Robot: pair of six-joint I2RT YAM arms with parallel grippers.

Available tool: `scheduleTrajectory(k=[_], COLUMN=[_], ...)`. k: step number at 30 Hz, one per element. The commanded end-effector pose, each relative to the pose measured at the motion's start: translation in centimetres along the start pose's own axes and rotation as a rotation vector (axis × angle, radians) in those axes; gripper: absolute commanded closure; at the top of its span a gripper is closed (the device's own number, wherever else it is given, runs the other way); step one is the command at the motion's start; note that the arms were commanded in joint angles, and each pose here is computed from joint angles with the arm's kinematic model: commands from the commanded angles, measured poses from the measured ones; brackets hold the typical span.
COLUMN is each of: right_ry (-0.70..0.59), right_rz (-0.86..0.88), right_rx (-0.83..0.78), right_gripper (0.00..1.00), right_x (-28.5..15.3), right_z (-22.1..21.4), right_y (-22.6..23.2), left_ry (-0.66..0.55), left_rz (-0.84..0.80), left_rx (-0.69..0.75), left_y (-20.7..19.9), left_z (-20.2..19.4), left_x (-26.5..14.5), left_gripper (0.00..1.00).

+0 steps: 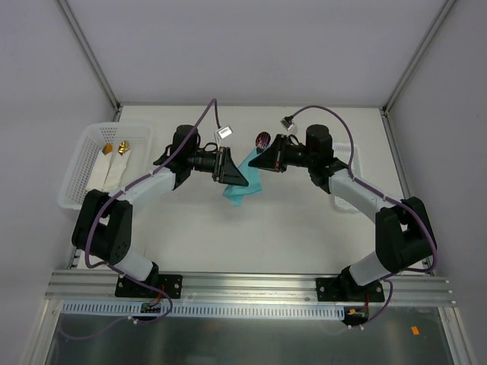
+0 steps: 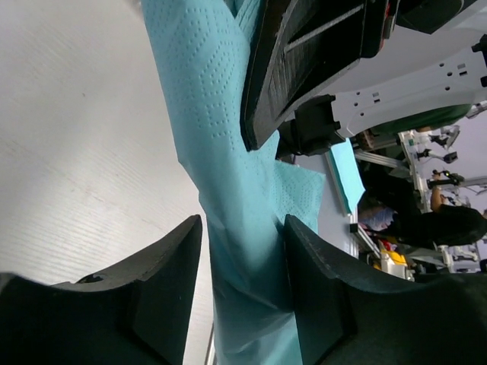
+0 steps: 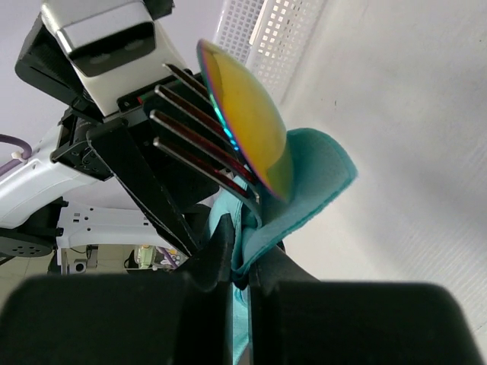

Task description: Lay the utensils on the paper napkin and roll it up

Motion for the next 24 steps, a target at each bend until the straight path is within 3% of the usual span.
scheduleTrajectory(k=[1,5,9,15,19,22,24], right_ry=[-0.076,-0.085,-0.092,-0.09,-0.089,-0.082,-0.075], right_rz=[0.087,0.09,0.094,0.101,0.112,0.108,0.106], right_rx=[-0.103,-0.107,-0.11,-0.109,-0.102,-0.092,-0.096], right_gripper=[1.0,1.0,1.0,1.0,1.0,1.0,0.91], right_x=[-0.6,-0.6,-0.6,-0.3,0.0,0.4,0.6], right_z=[1.7,2.0,2.3,2.7,2.8,3.0,3.5], right_y=[2.3,2.5,2.8,2.8,2.7,2.9,3.2], left_ry=[0.035,0.053,0.059,0.061,0.047,0.017,-0.004], left_rz=[-0.059,-0.061,-0.056,-0.047,-0.031,0.006,0.024], left_rx=[0.076,0.057,0.046,0.03,0.031,0.027,0.031], left_y=[-2.2,-2.0,-1.5,-1.1,-1.0,-0.8,-0.8], left_z=[-0.1,-0.8,-1.5,-1.9,-1.9,-1.8,-1.6], left_x=[-1.1,-1.2,-1.2,-1.2,-1.1,-1.1,-1.1], left_gripper=[0.51,0.5,0.56,0.72,0.99,1.0,1.0])
Point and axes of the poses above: each gripper's point midway between its finger pads, its own x axis out along the fingers, its own y axis along the line the jaws close on, z = x × y, the point moved 10 cm from there along -x, back along the fingers, and after that the axes turned 12 degrees about -x, right-handed, at the moved point
